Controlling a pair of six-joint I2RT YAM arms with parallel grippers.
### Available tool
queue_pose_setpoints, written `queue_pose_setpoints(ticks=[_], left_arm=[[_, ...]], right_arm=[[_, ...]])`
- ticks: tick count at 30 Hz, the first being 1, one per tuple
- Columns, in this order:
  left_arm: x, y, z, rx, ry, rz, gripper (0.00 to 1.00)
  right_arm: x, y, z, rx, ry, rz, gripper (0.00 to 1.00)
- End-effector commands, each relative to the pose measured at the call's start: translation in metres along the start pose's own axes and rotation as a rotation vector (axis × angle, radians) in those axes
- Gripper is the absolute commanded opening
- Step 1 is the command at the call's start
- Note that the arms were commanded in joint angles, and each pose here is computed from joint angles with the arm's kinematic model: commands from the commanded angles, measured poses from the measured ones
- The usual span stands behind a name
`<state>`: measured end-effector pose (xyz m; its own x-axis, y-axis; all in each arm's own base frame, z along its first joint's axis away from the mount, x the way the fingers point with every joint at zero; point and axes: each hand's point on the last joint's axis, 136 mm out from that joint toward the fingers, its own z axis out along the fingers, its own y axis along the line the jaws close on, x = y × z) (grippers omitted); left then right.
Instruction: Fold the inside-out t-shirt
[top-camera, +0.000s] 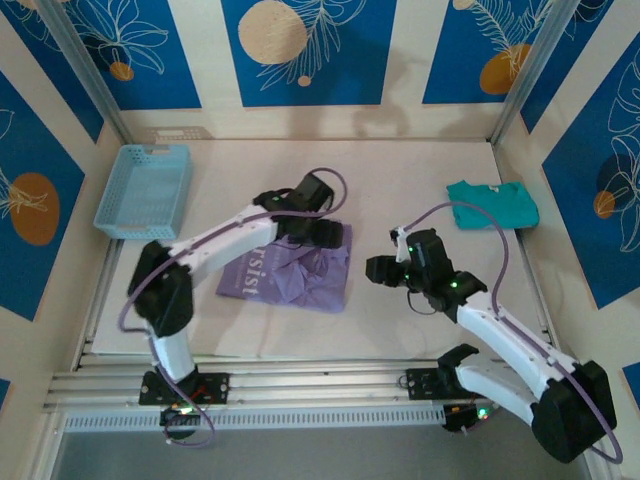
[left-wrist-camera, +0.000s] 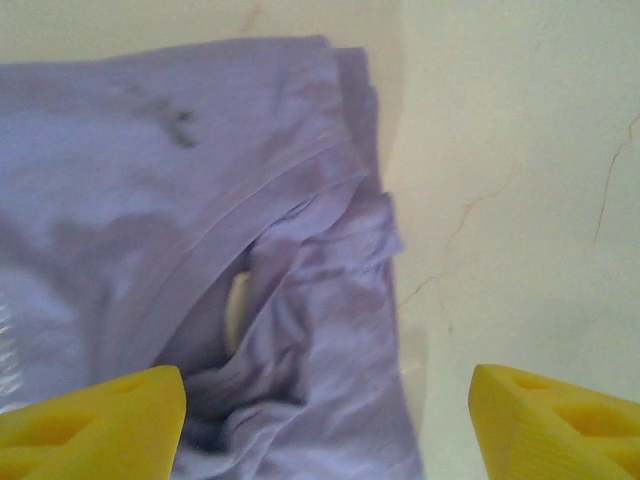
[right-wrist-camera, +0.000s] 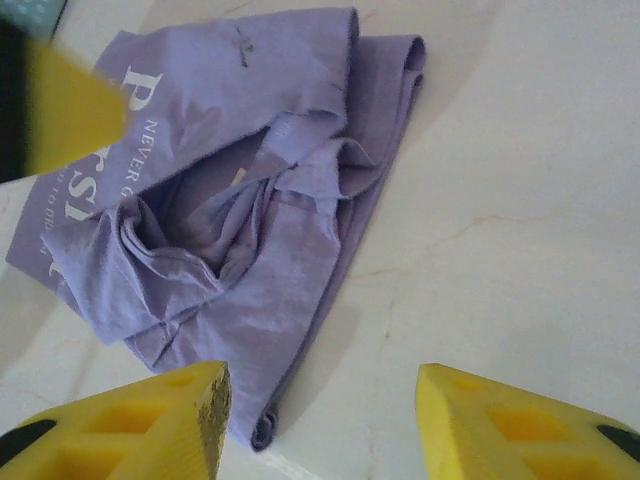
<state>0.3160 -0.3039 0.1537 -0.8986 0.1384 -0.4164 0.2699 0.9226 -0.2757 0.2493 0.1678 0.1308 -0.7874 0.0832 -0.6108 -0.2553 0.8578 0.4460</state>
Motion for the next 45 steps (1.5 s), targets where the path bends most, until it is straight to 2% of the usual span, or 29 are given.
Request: queue_pose_setpoints(ticks=[1, 5, 9, 13, 18, 20, 22, 25, 29, 31, 34, 36, 40, 43, 45], left_arm=[[0.022, 0.039, -0.035, -0.023, -0.041, -0.042, 0.75], [0.059, 0.061, -0.027, 0.000, -0.038, -0.082, 0.77], [0.077, 0.083, -0.009, -0.061, 0.009, -0.104, 0.80], [0.081, 0.078, 0.011, 0.004, 0.025, -0.125, 0.81], [0.083, 0.064, 0.032, 0.090, 0.049, -0.151, 0.77], [0.081, 0.058, 0.036, 0.130, 0.037, -0.159, 0.70], [0.077, 0.050, 0.039, 0.177, 0.017, -0.157, 0.60], [0.073, 0.044, 0.039, 0.198, 0.003, -0.138, 0.38], [0.066, 0.022, 0.022, 0.264, -0.050, -0.054, 0.12], [0.068, 0.002, 0.013, 0.335, -0.070, 0.026, 0.08], [0.079, -0.023, 0.013, 0.419, -0.051, 0.116, 0.09], [0.087, -0.040, 0.017, 0.467, -0.037, 0.161, 0.13], [0.107, -0.064, 0.034, 0.504, 0.025, 0.247, 0.43], [0.114, -0.073, 0.039, 0.526, 0.072, 0.276, 0.56], [0.111, -0.073, 0.034, 0.516, 0.063, 0.294, 0.59]], right_arm=[[-0.013, 0.030, 0.023, -0.100, -0.001, -0.021, 0.54], [-0.032, 0.046, 0.058, -0.113, 0.036, -0.016, 0.57], [-0.049, 0.034, 0.099, -0.046, 0.100, 0.019, 0.58], [-0.058, 0.007, 0.134, 0.030, 0.161, 0.077, 0.58], [-0.062, 0.012, 0.161, -0.051, 0.224, 0.118, 0.50], [-0.066, 0.013, 0.166, -0.051, 0.224, 0.121, 0.42], [-0.071, 0.011, 0.169, -0.040, 0.220, 0.119, 0.29], [-0.077, 0.008, 0.171, -0.028, 0.220, 0.110, 0.13], [-0.086, 0.005, 0.167, -0.004, 0.225, 0.087, 0.04], [-0.092, 0.003, 0.163, 0.001, 0.235, 0.082, 0.03], [-0.097, -0.004, 0.160, 0.010, 0.277, 0.094, 0.03], [-0.100, -0.013, 0.160, 0.018, 0.303, 0.113, 0.06], [-0.101, -0.031, 0.159, 0.044, 0.362, 0.136, 0.23], [-0.113, -0.046, 0.144, 0.107, 0.357, 0.112, 0.32], [-0.121, -0.048, 0.124, 0.125, 0.319, 0.092, 0.35]])
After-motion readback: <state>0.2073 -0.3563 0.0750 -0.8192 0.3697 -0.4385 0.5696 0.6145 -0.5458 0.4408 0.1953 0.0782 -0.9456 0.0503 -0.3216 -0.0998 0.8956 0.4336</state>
